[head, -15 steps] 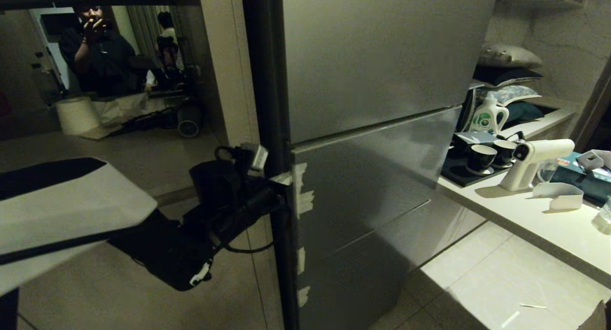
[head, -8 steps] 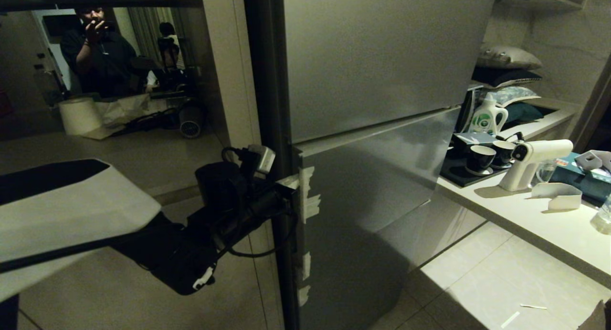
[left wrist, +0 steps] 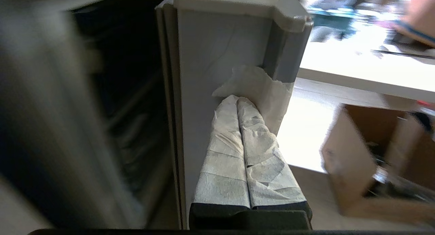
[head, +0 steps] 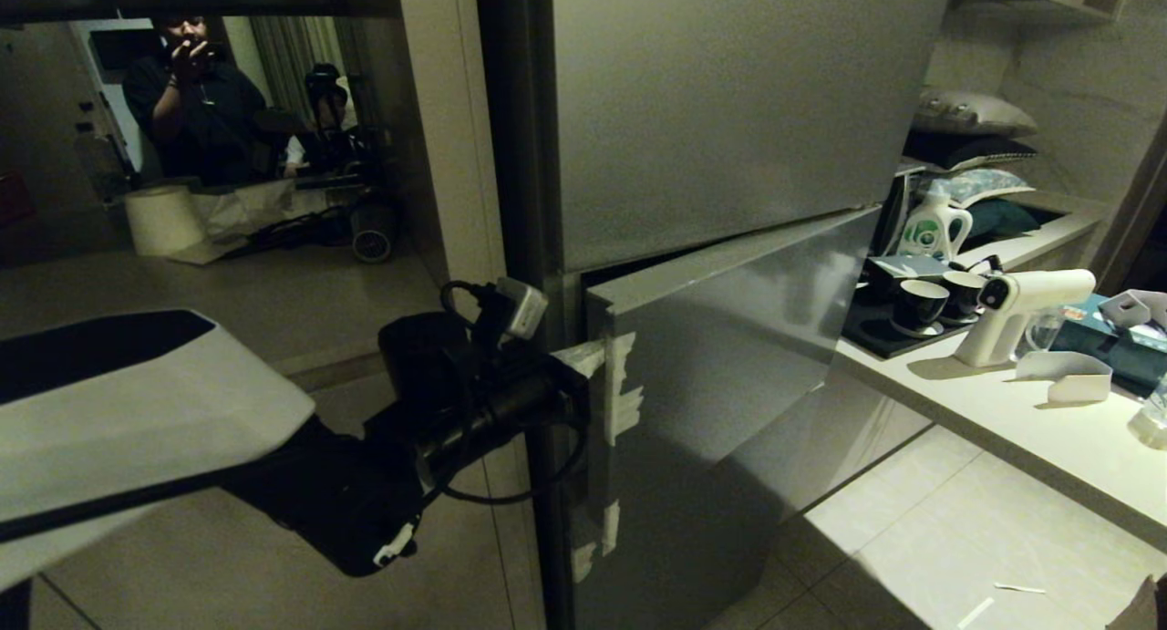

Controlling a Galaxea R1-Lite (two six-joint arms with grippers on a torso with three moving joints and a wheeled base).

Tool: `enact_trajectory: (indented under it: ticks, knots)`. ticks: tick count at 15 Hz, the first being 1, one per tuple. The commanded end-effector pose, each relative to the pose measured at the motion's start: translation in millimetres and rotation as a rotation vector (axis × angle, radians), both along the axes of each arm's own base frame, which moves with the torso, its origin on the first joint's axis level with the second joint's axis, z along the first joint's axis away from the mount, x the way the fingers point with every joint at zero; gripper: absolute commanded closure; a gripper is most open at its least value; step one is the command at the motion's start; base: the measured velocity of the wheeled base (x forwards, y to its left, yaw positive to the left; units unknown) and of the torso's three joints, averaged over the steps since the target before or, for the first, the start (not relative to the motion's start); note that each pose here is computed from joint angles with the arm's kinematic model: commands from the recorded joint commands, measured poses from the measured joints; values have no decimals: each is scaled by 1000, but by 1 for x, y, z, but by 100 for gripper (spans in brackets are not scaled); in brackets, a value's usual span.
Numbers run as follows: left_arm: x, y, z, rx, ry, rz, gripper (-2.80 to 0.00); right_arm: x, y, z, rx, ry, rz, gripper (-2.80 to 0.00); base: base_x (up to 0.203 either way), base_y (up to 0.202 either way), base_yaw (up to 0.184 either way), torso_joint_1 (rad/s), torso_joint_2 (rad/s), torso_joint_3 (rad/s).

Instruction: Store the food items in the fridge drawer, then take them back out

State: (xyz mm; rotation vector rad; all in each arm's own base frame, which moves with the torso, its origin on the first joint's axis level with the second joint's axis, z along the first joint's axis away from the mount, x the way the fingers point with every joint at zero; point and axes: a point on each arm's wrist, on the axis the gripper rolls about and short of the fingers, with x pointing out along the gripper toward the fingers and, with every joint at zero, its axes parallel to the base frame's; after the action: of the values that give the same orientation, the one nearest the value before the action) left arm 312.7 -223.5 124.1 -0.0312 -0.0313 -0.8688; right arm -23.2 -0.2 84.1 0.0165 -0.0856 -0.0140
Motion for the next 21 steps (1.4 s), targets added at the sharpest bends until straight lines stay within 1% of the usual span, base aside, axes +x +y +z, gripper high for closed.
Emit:
enact_trajectory:
  ticks: [1,4,8,11,16,21]
  knots:
    - [-3,-1,-4,5,8,-17,0,3,0,-8,-1,30,1,0,0,0,0,0,0,0]
    - [-11,-4,-10,23,32,-36,0,3,0,-8,1,30,1,0,0,0,0,0,0,0]
    - [-18,-9,-13,33,39,-56,0,3,0,-8,1,30,0,0,0,0,0,0,0,0]
    - [-30,-14,-16,46,52,-83,0,3,0,-8,-1,30,1,0,0,0,0,0,0,0]
    - [-44,-27,-18,34,34,-135,0,3,0,-8,-1,30,1,0,0,0,0,0,0,0]
    - [-50,-49,-11,9,2,-187,0,3,0,-8,-1,30,-1,0,0,0,0,0,0,0]
